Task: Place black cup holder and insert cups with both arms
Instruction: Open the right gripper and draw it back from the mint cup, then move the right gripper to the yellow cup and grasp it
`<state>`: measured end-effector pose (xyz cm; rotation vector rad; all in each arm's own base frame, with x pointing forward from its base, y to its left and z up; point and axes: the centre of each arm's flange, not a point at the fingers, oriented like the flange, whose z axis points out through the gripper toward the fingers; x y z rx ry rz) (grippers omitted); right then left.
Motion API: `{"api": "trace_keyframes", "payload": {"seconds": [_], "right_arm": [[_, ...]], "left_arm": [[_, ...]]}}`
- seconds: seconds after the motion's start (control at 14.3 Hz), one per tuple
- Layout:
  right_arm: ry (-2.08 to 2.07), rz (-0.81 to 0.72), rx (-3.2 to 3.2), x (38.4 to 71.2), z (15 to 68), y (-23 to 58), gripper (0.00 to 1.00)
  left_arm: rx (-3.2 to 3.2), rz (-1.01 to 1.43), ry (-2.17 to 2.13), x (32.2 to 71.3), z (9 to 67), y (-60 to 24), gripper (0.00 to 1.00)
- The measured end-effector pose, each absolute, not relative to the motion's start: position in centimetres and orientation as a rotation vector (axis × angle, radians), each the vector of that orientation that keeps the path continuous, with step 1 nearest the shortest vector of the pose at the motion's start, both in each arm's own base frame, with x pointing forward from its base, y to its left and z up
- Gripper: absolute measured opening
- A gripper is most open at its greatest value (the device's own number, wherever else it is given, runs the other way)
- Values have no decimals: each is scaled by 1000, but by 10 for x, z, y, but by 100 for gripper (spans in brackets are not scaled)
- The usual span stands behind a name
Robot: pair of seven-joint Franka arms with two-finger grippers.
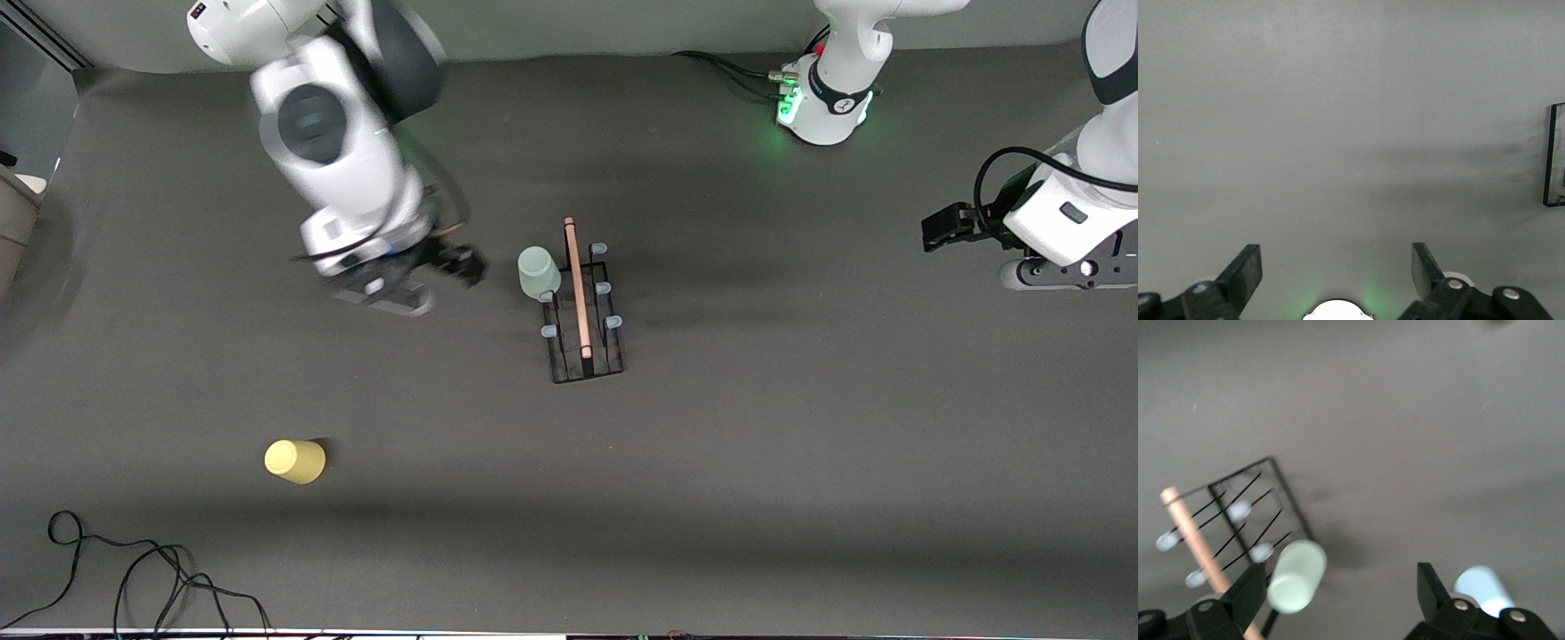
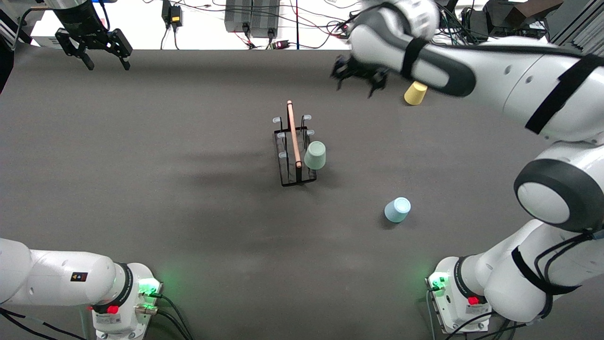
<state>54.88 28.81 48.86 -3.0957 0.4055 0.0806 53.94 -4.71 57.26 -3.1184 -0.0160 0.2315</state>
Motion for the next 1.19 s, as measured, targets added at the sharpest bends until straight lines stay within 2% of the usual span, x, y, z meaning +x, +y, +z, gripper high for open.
{"api": "trace_keyframes", "payload": {"seconds": [0.14,0.35,0.56,0.84,1.19], "right_arm": [[315,47,-3121,581,493,215,100],[165,22,-3156,609,496,125,100],[71,40,-3150,640,475,53,100],[5,-5,-3131,684,398,1,100],[33,-117,-3136,713,304,20,100]], "left_arm": [[-3119,224,-15,540,573,-48,100],[-3120,222,-15,540,573,-48,100],[-3120,221,-14,540,574,-48,100],[-3120,217,-11,540,574,-49,100],[-3121,215,-6,540,575,-51,100]]}}
